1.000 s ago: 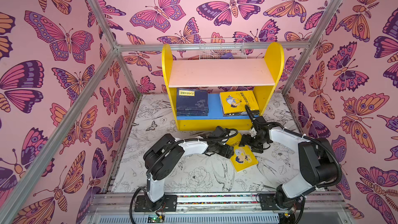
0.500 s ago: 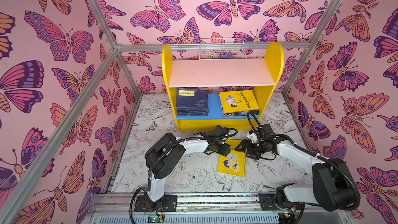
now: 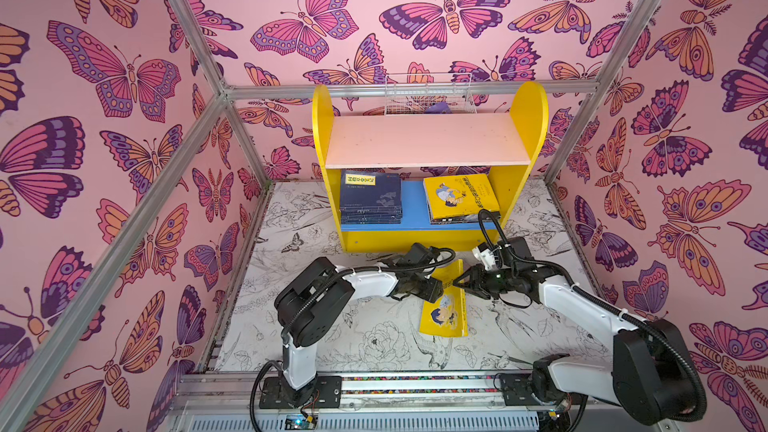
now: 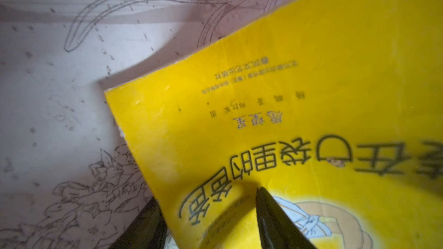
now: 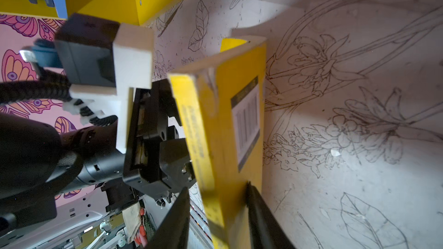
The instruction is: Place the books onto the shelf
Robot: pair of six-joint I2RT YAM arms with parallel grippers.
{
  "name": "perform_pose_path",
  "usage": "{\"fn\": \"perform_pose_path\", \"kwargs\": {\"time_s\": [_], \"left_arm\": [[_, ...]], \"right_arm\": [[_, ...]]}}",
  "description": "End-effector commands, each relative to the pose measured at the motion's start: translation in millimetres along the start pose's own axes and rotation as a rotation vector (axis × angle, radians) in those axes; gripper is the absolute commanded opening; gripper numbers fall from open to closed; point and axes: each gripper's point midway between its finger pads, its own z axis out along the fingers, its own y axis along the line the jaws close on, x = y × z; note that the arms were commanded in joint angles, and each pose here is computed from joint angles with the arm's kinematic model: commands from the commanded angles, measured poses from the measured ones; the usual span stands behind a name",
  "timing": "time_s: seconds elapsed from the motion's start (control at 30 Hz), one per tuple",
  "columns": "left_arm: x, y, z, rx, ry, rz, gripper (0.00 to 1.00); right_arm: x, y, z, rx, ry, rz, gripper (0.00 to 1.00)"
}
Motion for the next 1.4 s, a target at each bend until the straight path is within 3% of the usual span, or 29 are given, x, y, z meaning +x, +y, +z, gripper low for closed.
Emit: {"fn": "perform_pose_path", "kwargs": {"time_s": [0.0,0.17,0.37,0.47,0.53,0.7,0.87,1.03,1.23,1.37], "left_arm": [[29.8,-16.4,-1.0,0.123,0.068,-0.022,0.59],[24.5,-19.0,-7.3,0.166,0.024,-0.041,0.58],[18.3,-21.1,-9.9,0.197,-0.006,-0.057,0.56],[12.2,-20.6,-13.1,0.213,-0.031,-0.077,0.56],[5.8,-15.7,-19.9,0.216,-0.069,-0.11,0.57],[-12.4,12.8,-63.7,0.163,-0.241,-0.248,0.74],[-26.2,17.2,-128.6,0.113,-0.435,-0.259,0.83],[-30.8,10.7,-176.4,0.099,-0.553,-0.25,0.86],[-24.2,11.0,-182.9,0.095,-0.564,-0.251,0.86],[-18.3,8.9,-179.2,0.102,-0.547,-0.251,0.87]], "right_arm": [[-5.3,9.4,4.1,-0.029,-0.011,-0.065,0.32],[-4.8,7.3,11.0,-0.023,0.009,-0.067,0.15],[0.5,15.3,13.7,0.001,0.031,-0.125,0.18],[1.4,17.3,13.3,-0.004,0.034,-0.133,0.0],[1.2,24.6,6.0,-0.017,0.014,-0.162,0.0],[3.3,62.0,-33.6,-0.078,-0.073,-0.273,0.0],[-9.3,116.2,-80.3,-0.177,-0.223,-0.36,0.0],[-65.2,169.1,-117.2,-0.244,-0.478,-0.348,0.0],[-141.4,196.3,-152.0,-0.332,-0.818,-0.162,0.0],[-172.1,199.1,-170.4,-0.419,-0.976,-0.012,0.0]]}}
